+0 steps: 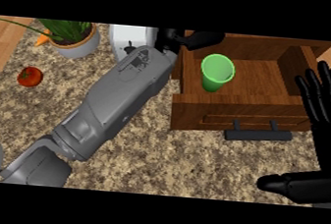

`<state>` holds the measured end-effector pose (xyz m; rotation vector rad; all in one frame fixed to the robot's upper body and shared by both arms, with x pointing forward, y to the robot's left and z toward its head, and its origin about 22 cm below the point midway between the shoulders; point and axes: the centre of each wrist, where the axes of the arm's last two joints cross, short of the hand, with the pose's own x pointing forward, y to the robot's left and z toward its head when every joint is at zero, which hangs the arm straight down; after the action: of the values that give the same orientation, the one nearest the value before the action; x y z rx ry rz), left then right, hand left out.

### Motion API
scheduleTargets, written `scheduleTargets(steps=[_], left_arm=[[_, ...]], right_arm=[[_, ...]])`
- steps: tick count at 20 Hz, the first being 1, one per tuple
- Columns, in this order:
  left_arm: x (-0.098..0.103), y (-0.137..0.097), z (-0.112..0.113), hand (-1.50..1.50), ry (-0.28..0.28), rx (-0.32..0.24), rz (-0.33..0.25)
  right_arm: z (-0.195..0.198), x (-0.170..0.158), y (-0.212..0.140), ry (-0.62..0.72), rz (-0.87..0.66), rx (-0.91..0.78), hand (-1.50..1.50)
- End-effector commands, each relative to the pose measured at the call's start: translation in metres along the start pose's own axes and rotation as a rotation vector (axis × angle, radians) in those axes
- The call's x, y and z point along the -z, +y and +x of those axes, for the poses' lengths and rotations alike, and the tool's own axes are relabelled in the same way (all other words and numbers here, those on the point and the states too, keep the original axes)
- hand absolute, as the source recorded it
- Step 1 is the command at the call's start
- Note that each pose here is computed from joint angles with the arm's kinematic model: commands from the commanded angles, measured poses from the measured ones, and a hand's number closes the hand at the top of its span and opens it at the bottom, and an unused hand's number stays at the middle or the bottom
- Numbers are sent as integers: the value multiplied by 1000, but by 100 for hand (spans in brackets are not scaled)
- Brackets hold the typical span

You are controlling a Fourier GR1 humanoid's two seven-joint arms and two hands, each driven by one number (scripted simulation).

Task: Pick up the cup, place it into the drawer and close the drawer

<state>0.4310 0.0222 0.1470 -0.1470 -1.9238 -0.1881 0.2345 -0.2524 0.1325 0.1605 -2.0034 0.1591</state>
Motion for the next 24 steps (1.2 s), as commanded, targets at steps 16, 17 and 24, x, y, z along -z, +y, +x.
scheduleTargets(steps=[16,17,24], left_arm=[[-13,-10,-24,-150,52,208,-8],[-10,-13,-18,-150,46,188,-10],[-16,-16,-17,-150,-50,-14,-21]], right_arm=[[14,12,15,-28,80,53,-150],[8,13,8,-37,61,52,-150],[1,0,7,-26,75,127,-150]])
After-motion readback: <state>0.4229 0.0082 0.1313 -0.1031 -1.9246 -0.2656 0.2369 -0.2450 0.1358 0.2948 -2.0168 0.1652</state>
